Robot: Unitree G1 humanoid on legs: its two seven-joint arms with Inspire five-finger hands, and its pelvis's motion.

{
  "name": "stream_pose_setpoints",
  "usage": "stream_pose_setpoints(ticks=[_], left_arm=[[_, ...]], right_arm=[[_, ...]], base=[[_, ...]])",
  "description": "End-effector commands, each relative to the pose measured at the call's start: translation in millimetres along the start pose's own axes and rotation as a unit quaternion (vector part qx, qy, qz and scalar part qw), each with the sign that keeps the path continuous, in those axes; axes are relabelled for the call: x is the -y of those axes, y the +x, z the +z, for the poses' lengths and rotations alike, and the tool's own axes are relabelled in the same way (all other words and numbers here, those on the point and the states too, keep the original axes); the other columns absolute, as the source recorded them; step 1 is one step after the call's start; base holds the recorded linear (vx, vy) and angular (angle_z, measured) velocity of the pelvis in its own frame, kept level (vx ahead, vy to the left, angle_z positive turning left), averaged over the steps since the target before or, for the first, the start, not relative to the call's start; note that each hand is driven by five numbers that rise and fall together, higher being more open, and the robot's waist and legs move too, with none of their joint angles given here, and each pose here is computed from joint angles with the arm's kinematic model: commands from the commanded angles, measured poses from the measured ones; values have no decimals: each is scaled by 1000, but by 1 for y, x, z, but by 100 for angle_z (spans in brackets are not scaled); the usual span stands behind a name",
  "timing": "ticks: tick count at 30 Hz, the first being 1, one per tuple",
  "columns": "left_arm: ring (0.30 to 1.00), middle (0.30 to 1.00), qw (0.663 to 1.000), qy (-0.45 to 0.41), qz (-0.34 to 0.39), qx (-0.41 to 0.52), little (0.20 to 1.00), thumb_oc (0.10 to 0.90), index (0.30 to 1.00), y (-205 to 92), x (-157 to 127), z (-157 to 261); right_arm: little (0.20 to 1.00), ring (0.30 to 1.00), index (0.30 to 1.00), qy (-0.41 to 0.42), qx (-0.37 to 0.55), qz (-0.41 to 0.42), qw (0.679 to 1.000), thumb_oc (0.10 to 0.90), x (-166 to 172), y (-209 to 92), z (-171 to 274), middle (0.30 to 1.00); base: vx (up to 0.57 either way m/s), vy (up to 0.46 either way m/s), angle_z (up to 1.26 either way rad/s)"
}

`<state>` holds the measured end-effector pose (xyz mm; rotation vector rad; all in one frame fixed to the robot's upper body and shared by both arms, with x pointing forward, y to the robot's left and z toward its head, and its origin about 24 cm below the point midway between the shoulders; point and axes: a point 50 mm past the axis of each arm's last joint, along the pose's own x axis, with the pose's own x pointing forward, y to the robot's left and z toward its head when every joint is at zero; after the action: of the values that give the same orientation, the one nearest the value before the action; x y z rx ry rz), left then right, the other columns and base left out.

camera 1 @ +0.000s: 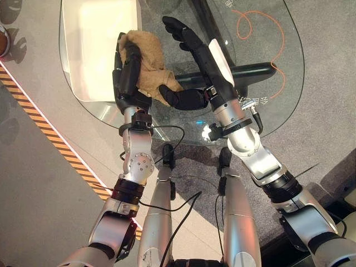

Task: Wipe the table with a cloth and put it in the basket.

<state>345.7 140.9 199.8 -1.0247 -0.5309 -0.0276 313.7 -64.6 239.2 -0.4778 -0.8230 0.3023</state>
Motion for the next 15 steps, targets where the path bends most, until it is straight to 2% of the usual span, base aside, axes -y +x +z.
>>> stream_pose_setpoints(ticks=[1,15], left_arm=[[300,300,976,-21,-139,169,200,100,300,13,69,55],[300,300,968,7,-110,227,200,100,300,15,75,69]], right_arm=[[900,900,900,42,226,-54,972,800,17,21,91,900],[900,900,900,41,220,-58,973,800,17,24,90,900]], base=[[0,0,0],[-4,-1,0]])
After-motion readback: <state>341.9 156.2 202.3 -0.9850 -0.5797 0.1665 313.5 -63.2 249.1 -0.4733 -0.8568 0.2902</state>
